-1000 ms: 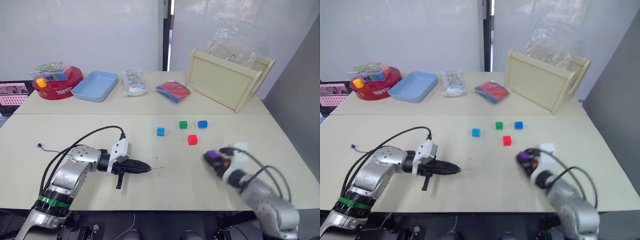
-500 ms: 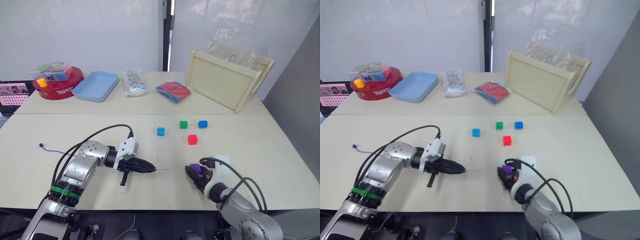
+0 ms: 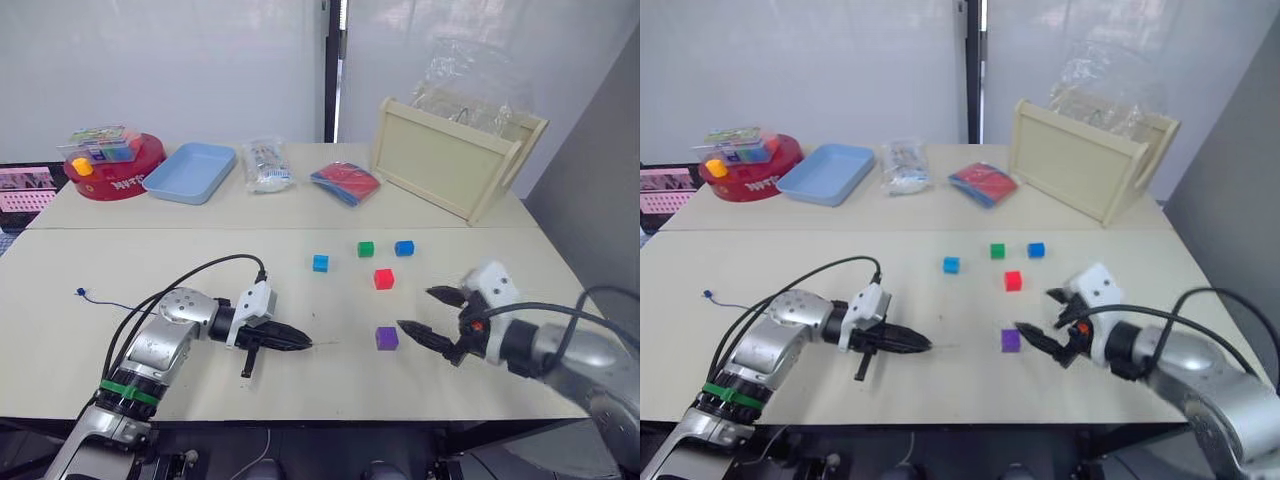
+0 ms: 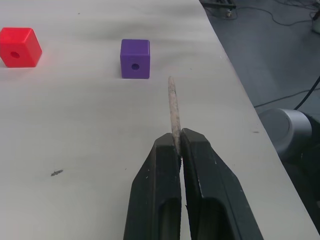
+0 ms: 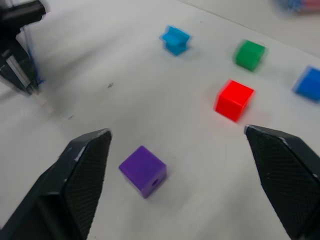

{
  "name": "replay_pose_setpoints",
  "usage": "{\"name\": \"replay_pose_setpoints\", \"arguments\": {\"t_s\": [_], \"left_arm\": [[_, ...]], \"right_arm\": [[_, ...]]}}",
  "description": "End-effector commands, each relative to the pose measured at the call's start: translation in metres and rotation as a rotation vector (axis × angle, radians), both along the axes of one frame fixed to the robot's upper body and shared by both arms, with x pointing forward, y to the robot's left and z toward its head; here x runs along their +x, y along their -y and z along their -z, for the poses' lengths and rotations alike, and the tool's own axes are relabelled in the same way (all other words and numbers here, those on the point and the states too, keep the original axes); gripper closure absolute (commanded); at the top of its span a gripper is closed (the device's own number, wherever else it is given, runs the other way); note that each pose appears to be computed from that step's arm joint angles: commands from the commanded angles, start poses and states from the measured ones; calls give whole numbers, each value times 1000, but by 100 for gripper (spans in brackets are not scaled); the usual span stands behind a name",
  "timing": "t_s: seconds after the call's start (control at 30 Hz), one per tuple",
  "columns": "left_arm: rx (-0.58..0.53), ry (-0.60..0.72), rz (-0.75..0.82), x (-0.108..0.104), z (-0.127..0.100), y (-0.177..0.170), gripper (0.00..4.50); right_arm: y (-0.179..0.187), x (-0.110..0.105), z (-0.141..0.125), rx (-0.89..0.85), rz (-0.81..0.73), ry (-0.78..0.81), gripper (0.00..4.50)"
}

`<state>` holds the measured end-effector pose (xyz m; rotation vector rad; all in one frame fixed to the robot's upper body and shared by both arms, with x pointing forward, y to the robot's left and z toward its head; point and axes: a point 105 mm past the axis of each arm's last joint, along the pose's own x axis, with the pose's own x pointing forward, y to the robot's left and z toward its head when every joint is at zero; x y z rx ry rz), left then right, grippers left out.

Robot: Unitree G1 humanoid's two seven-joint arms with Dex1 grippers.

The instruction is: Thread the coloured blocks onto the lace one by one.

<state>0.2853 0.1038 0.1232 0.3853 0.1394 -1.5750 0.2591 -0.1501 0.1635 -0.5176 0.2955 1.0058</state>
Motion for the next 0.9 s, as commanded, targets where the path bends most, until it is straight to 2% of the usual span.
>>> {"name": "replay_pose_setpoints", "arguments": {"t_s": [0.03, 0.17, 0.3, 0.5, 0.53, 0.8, 0.9], "left_arm": [[-6, 47, 3, -2, -7, 3, 450], [-2, 58, 13, -6, -6, 5, 450], [25, 69, 12, -5, -5, 3, 450], [28, 78, 11, -4, -3, 7, 450], [27, 78, 12, -4, -3, 8, 450], [26, 85, 31, -5, 2, 16, 450], [31, 88, 36, -4, 6, 20, 450]], "right_arm": [[-1, 5, 10, -118, -175, -8, 3], [0, 24, 22, -243, -265, 18, 3], [-5, 35, 37, -291, -325, -24, 3], [-12, 44, 40, -287, -312, -39, 3], [-14, 45, 40, -281, -306, -43, 53], [-23, 34, 39, -239, -312, -94, 322], [-33, 22, 40, -228, -333, -119, 332]]}}
